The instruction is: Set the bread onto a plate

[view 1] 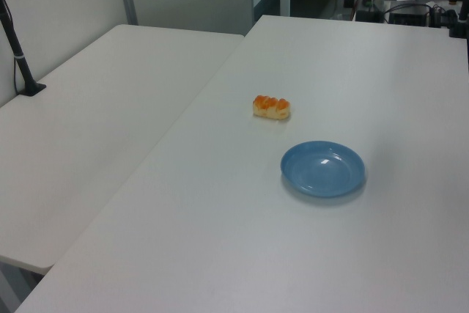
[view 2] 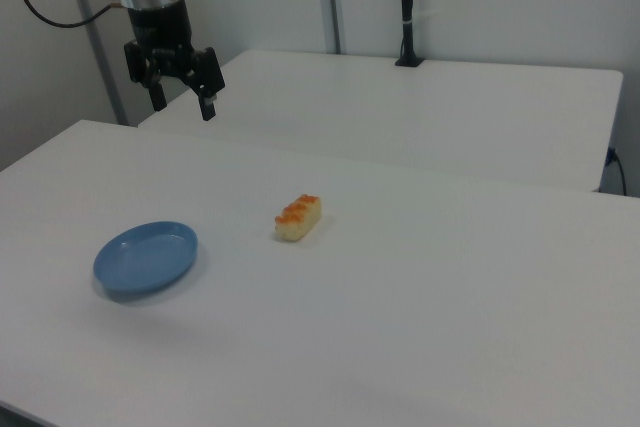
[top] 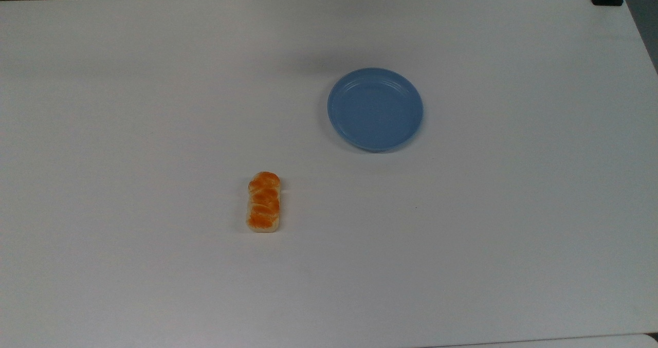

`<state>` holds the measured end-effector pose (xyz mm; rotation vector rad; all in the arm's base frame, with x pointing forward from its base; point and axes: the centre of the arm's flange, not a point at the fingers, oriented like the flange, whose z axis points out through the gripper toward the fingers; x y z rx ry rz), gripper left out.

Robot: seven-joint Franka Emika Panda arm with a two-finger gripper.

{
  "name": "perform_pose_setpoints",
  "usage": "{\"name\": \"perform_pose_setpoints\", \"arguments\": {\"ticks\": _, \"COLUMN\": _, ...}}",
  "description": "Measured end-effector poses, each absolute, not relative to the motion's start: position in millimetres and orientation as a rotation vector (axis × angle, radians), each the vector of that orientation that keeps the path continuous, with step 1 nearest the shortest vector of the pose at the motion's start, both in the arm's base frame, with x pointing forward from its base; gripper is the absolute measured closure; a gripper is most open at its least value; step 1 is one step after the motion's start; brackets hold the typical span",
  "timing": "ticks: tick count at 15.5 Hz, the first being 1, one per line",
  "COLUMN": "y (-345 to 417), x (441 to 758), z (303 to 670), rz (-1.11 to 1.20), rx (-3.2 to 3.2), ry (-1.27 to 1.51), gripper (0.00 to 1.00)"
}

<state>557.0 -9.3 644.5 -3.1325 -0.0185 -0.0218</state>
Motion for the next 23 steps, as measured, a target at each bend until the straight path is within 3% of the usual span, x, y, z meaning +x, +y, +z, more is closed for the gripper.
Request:
{"name": "perform_pose_setpoints", "arguments": {"ticks": 6, "y": -9.8, "x": 562.9, "z": 645.6, "rz": -0.084, "rx": -3.132, "ry": -0.016, "gripper": 0.0}}
{"name": "perform_pose_setpoints", "arguments": {"ticks": 12, "y": -15.7, "x": 588.8, "z": 628.6, "rz": -0.19, "rx": -3.13, "ry": 0.024, "gripper": 0.0}}
{"name": "perform_pose_setpoints", "arguments": {"ticks": 19, "y": -16.9, "x": 652.0, "z": 542.4, "rz": -0.131, "rx": -3.129, "ry": 0.118, "gripper": 0.01}}
{"name": "perform_pose_setpoints", "arguments": {"ticks": 23, "y": -6.5, "x": 669.2, "z": 506.8, "rz": -0.059, "rx": -3.131, "ry": 0.118, "gripper": 0.02}}
